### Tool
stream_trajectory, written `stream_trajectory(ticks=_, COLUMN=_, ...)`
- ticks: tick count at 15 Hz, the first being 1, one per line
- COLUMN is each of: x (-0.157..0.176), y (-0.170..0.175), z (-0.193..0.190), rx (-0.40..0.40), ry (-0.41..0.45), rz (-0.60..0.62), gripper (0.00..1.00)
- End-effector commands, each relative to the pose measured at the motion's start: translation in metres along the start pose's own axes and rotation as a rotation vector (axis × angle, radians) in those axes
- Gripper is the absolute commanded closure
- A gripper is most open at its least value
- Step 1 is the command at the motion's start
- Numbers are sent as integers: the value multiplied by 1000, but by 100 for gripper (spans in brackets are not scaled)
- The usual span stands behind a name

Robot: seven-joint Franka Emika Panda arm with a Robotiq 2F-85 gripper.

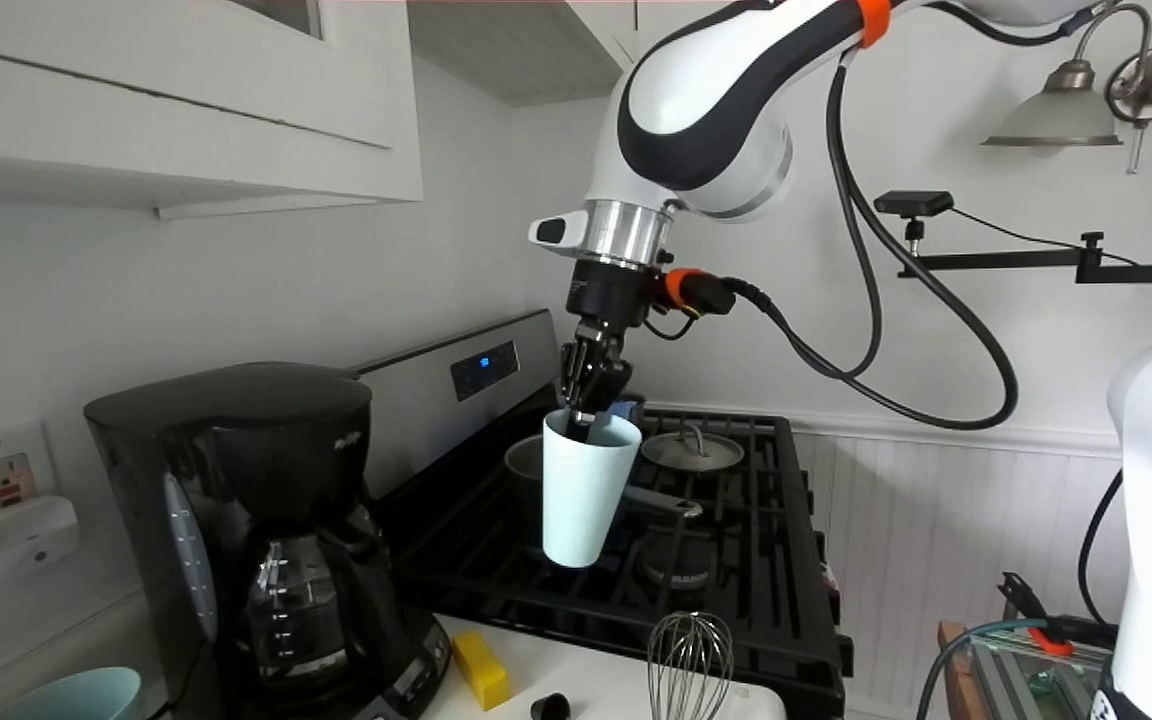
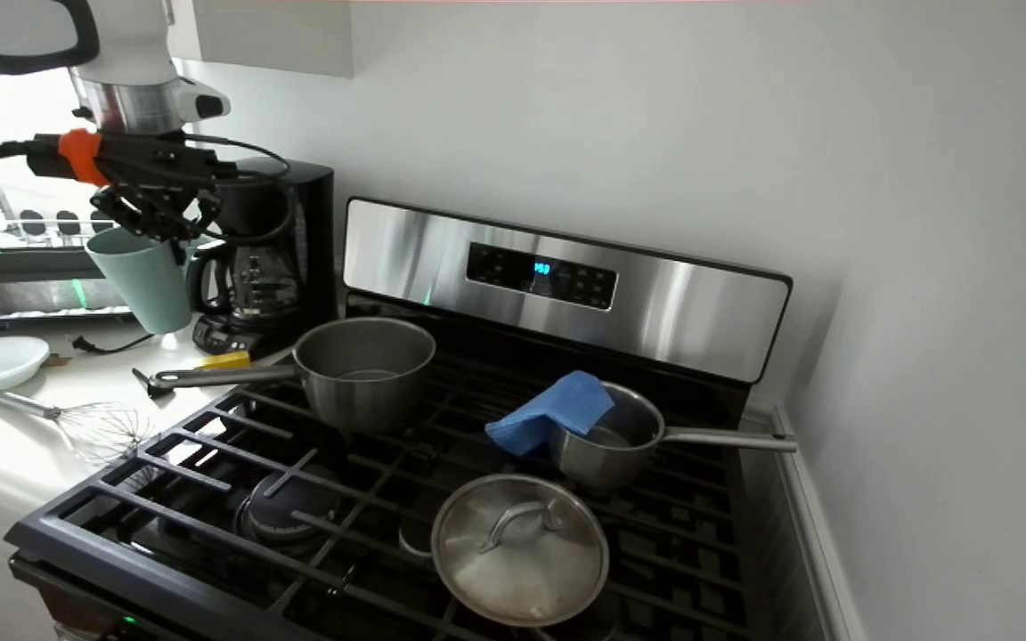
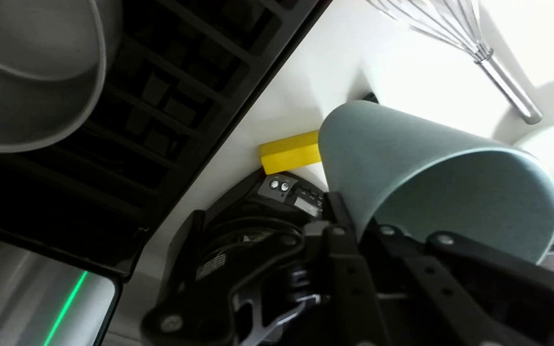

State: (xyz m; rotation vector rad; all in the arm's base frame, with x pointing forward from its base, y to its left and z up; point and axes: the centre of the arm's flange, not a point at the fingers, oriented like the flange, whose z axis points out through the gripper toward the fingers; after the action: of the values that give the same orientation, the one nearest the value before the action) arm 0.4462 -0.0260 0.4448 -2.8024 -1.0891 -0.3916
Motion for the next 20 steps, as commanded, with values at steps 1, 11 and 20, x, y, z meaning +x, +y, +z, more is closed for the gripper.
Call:
stream_trajectory(ticks=1, x=2, y=4, z=-38, rx=-118, ry=34, rz=-3, gripper=99)
stream_trajectory(ticks=11, x=-35, y=69, z=-92, rx=-495, ry=-65, rz=191, gripper=99)
stream_trajectory(ticks=20, x=-41, y=88, z=-85, rx=-599, ry=-47, rz=234, gripper=99)
